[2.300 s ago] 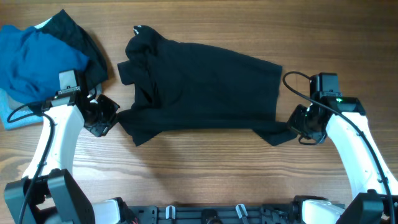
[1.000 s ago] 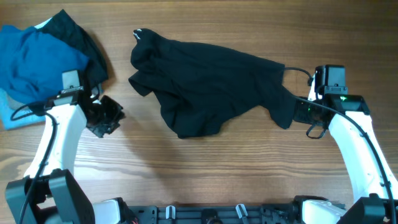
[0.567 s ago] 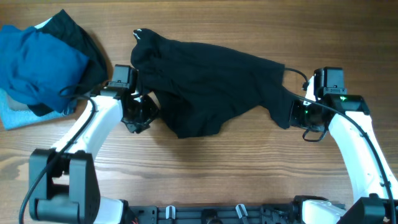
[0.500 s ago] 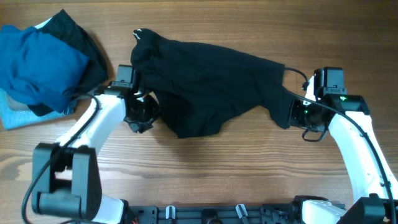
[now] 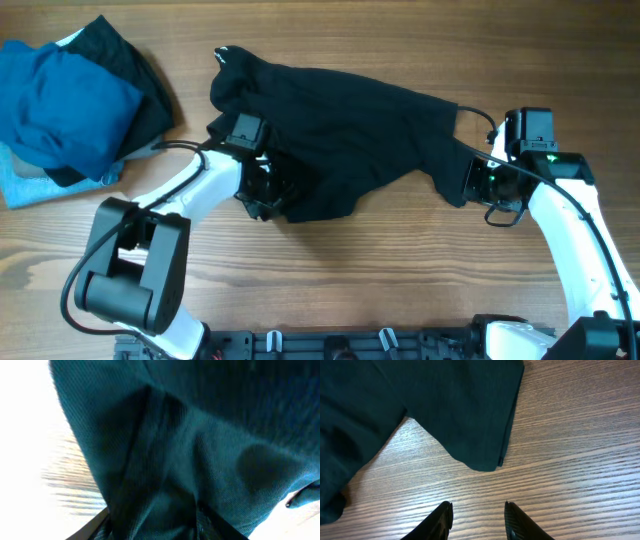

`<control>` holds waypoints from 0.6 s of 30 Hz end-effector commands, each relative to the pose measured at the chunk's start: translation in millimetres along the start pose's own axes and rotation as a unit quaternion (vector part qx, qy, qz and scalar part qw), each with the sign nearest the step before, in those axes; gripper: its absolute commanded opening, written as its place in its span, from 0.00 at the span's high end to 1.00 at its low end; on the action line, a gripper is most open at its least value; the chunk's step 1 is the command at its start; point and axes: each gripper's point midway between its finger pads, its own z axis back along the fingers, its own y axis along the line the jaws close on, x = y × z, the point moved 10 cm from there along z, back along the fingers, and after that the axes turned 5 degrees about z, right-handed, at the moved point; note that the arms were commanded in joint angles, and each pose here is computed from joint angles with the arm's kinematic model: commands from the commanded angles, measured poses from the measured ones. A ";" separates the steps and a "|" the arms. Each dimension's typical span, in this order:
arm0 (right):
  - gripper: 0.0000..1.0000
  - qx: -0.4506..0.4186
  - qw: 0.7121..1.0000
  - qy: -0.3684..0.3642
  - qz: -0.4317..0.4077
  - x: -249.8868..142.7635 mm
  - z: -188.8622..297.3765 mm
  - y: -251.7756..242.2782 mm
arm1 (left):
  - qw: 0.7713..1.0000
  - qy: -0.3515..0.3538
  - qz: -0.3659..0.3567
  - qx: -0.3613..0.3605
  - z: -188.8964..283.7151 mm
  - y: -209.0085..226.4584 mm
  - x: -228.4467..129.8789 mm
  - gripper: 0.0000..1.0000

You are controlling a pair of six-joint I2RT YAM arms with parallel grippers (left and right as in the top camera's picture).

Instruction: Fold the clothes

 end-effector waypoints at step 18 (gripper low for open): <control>0.55 0.008 1.000 -0.002 -0.008 -2.5 1.0 0.6 | 0.998 0.036 0.005 -0.055 1.4 -12.7 0.9 0.74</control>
